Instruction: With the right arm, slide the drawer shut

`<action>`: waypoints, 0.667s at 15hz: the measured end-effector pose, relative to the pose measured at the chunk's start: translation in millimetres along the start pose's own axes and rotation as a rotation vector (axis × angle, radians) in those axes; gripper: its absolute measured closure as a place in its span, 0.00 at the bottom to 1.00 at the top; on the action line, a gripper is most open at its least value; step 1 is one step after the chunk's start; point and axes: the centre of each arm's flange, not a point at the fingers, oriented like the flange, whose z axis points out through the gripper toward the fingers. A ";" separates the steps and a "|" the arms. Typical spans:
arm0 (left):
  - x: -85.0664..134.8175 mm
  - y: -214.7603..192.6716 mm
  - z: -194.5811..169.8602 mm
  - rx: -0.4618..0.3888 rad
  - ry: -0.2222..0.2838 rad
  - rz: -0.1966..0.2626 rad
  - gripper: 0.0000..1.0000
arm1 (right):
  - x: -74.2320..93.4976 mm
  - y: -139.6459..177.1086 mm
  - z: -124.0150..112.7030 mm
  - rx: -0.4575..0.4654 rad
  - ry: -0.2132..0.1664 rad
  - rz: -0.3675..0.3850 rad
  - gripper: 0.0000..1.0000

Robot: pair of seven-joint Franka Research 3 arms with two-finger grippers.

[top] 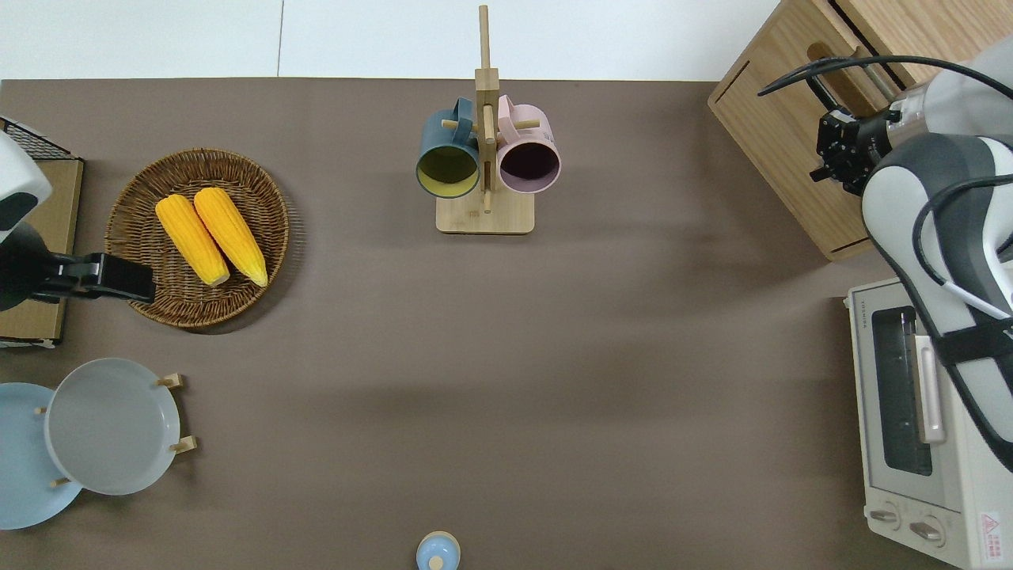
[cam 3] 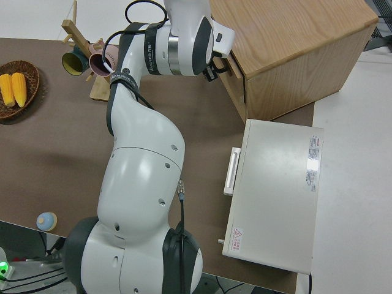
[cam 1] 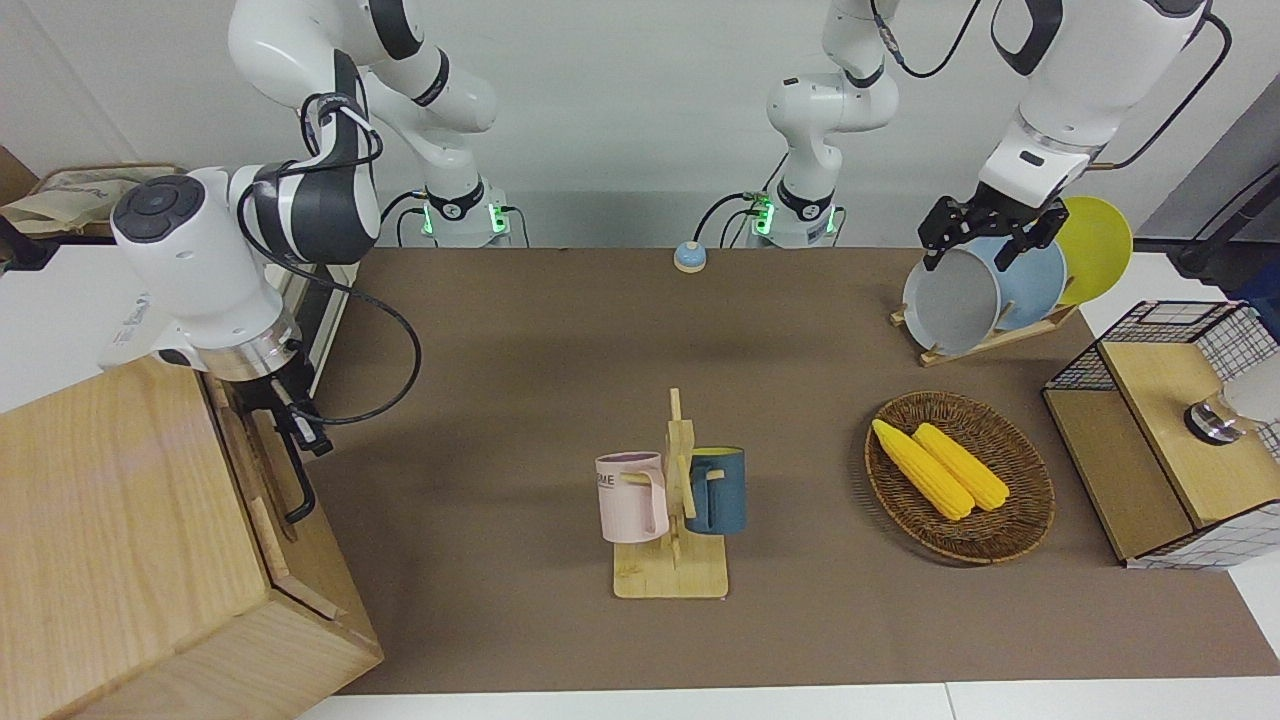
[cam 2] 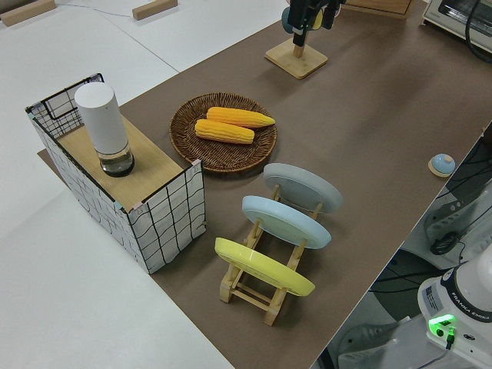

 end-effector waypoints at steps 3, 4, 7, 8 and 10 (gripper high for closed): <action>0.0 0.0 0.0 0.000 0.000 0.000 0.00 | 12.6 6.8 2.2 0.007 0.001 -0.013 0.99; 0.0 0.0 0.0 0.000 0.000 0.000 0.00 | 14.0 7.5 2.2 0.009 -0.001 -0.014 0.99; 0.0 0.0 0.0 0.000 0.000 0.000 0.00 | 14.1 7.3 2.0 0.011 -0.002 -0.018 0.99; 0.0 0.0 0.0 0.000 0.000 0.000 0.00 | 14.1 7.2 1.9 0.011 -0.002 -0.018 0.99; 0.0 0.0 0.0 0.000 0.000 0.000 0.00 | 14.1 6.9 1.8 0.012 -0.002 -0.019 0.99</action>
